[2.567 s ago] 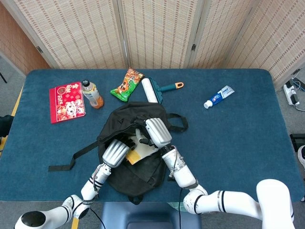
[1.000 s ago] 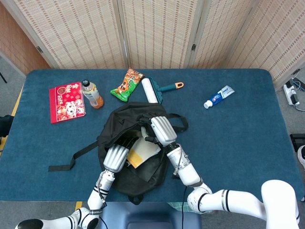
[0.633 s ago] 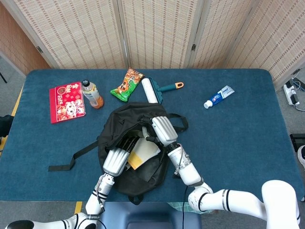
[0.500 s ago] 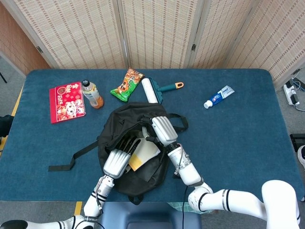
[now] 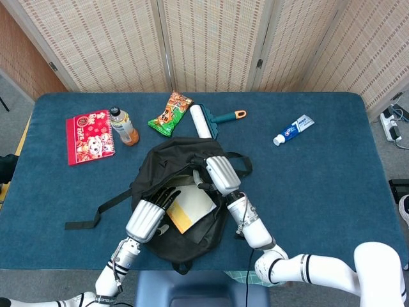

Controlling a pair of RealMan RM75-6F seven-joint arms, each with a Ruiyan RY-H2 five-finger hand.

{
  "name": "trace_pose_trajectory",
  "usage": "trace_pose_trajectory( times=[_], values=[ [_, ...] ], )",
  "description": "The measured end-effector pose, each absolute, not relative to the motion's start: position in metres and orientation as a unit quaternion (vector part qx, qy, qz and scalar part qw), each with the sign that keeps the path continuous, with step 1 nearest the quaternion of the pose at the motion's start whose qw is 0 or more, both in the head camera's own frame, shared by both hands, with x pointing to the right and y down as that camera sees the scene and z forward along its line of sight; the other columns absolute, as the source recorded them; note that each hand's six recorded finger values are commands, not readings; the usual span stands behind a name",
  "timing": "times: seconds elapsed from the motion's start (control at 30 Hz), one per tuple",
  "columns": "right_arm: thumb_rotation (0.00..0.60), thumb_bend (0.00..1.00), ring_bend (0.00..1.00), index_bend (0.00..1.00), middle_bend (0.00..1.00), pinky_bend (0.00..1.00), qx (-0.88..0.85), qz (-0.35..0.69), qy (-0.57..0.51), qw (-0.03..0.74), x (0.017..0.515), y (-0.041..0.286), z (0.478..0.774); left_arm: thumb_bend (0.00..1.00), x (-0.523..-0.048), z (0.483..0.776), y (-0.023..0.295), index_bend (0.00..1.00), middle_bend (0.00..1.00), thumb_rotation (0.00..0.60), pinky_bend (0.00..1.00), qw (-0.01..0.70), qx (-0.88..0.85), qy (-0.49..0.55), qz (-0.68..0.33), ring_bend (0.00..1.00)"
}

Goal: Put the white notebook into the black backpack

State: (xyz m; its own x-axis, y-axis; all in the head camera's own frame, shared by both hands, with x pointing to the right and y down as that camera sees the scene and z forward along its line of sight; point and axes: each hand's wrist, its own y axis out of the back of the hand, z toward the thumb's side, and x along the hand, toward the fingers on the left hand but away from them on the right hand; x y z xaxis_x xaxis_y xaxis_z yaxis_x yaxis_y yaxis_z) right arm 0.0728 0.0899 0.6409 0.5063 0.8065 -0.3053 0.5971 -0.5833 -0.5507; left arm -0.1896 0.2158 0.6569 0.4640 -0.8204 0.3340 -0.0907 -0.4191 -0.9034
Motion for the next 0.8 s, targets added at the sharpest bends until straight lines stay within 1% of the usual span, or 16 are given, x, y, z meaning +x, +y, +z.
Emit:
trace_pose_trajectory(
  times=[0.13, 0.27, 0.37, 0.6, 0.73, 0.8],
  values=[
    [0.600, 0.68, 0.30, 0.61, 0.38, 0.27, -0.848, 0.276, -0.411, 0.188, 0.074, 0.091, 0.643, 0.00, -0.210, 0.648, 0.211, 0.23, 0.27, 0.600, 0.23, 0.442, -0.730, 0.352, -0.383, 0.28],
    [0.600, 0.68, 0.30, 0.61, 0.38, 0.27, -0.849, 0.281, -0.409, 0.183, 0.077, 0.092, 0.647, 0.00, -0.229, 0.639, 0.207, 0.29, 0.34, 0.600, 0.27, 0.443, -0.728, 0.389, -0.350, 0.33],
    [0.600, 0.68, 0.30, 0.61, 0.38, 0.27, -0.850, 0.284, -0.406, 0.177, 0.080, 0.093, 0.650, 0.00, -0.246, 0.630, 0.205, 0.31, 0.37, 0.600, 0.28, 0.442, -0.725, 0.419, -0.323, 0.36],
    [0.600, 0.68, 0.30, 0.61, 0.38, 0.27, -0.857, 0.286, -0.393, 0.171, 0.083, 0.100, 0.654, 0.00, -0.290, 0.602, 0.197, 0.33, 0.40, 0.600, 0.32, 0.432, -0.699, 0.505, -0.263, 0.39],
    [0.600, 0.67, 0.29, 0.61, 0.38, 0.27, -0.865, 0.284, -0.378, 0.170, 0.084, 0.109, 0.653, 0.00, -0.324, 0.583, 0.192, 0.33, 0.40, 0.600, 0.32, 0.438, -0.664, 0.546, -0.263, 0.38],
    [0.600, 0.66, 0.29, 0.60, 0.37, 0.27, -0.868, 0.284, -0.371, 0.170, 0.085, 0.113, 0.652, 0.00, -0.333, 0.579, 0.190, 0.32, 0.40, 0.600, 0.32, 0.438, -0.655, 0.555, -0.268, 0.38]
  ],
)
